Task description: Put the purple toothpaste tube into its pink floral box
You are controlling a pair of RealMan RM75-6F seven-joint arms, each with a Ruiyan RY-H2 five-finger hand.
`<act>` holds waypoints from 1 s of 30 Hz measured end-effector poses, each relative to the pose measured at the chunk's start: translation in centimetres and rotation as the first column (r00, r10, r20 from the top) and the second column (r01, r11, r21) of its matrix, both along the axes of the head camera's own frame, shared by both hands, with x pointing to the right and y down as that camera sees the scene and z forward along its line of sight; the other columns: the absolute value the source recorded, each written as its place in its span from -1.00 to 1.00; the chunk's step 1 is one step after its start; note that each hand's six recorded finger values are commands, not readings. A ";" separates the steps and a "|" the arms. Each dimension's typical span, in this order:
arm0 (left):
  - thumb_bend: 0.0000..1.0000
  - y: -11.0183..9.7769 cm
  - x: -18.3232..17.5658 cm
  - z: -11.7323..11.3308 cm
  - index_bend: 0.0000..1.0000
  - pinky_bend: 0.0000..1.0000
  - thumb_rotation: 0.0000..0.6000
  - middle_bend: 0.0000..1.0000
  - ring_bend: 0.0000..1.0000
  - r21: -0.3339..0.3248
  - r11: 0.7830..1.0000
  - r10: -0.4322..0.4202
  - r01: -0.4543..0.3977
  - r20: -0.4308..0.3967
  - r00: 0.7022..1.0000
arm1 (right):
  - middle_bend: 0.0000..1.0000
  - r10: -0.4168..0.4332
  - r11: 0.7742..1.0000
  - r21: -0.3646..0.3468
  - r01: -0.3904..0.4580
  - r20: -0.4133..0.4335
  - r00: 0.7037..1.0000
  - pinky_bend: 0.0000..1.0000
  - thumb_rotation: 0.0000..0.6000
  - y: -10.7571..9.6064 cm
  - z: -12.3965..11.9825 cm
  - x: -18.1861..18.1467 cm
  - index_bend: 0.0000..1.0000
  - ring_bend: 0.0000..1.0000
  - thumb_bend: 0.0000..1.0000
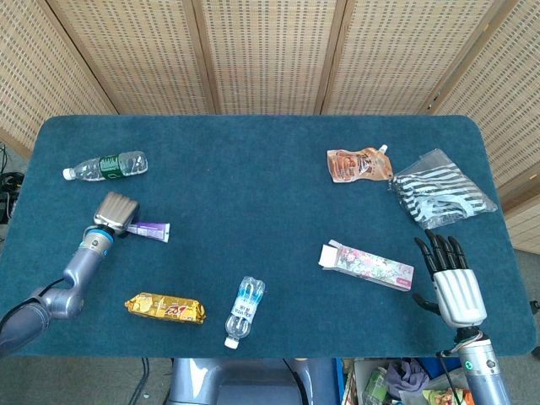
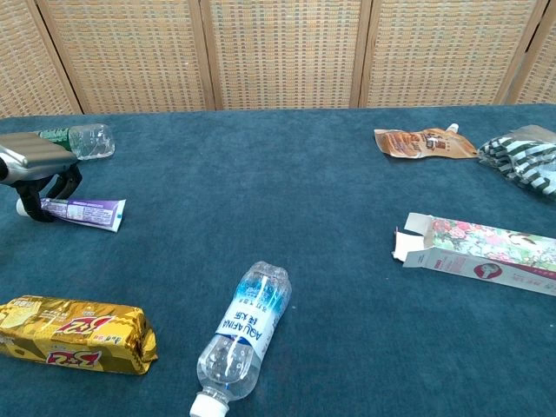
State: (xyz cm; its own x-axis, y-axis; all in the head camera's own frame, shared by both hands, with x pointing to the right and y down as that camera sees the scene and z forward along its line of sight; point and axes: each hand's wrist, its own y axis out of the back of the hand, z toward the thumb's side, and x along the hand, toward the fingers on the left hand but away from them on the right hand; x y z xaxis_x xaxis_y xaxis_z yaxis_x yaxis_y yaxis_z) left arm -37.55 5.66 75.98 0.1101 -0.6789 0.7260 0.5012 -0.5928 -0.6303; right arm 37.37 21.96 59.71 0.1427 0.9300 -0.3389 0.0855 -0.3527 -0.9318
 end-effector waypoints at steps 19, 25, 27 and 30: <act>-0.46 -1.0 3.1 -6.0 0.65 0.15 1.00 0.38 0.19 0.183 0.982 0.093 -0.050 -0.234 0.968 | -1.00 0.004 1.000 0.021 -0.005 0.024 1.000 -1.00 1.00 -0.3 -0.7 0.0 -0.93 -1.00 -0.99; -0.46 -1.5 3.8 -10.4 0.65 0.15 1.00 0.38 0.19 0.252 0.966 0.135 -0.057 -0.304 0.943 | -1.00 0.010 1.000 0.016 -0.011 0.057 0.998 -1.00 1.00 -0.5 -0.9 -0.3 -0.87 -1.00 -0.99; -0.46 -1.6 4.2 -11.8 0.65 0.15 1.00 0.38 0.19 0.273 0.960 0.148 -0.058 -0.323 0.935 | -1.00 0.011 1.000 0.009 -0.011 0.064 0.998 -1.00 1.00 -0.7 -0.8 -0.5 -0.80 -1.00 -0.99; -0.46 -1.7 4.7 -13.4 0.65 0.15 1.00 0.38 0.19 0.297 0.953 0.162 -0.056 -0.348 0.923 | -1.00 0.011 1.000 -0.010 -0.010 0.071 0.997 -1.00 1.00 -1.2 -0.5 -0.7 -0.78 -1.00 -0.99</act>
State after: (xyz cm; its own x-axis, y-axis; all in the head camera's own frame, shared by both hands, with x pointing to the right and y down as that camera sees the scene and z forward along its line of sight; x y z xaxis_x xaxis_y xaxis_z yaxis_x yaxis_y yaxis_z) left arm -32.85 3.96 62.54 0.4153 -0.8140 0.4062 0.2569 -0.3234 -0.9107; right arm 36.65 20.78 59.18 0.1572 0.9283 -0.3369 0.1551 -0.3601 -0.9199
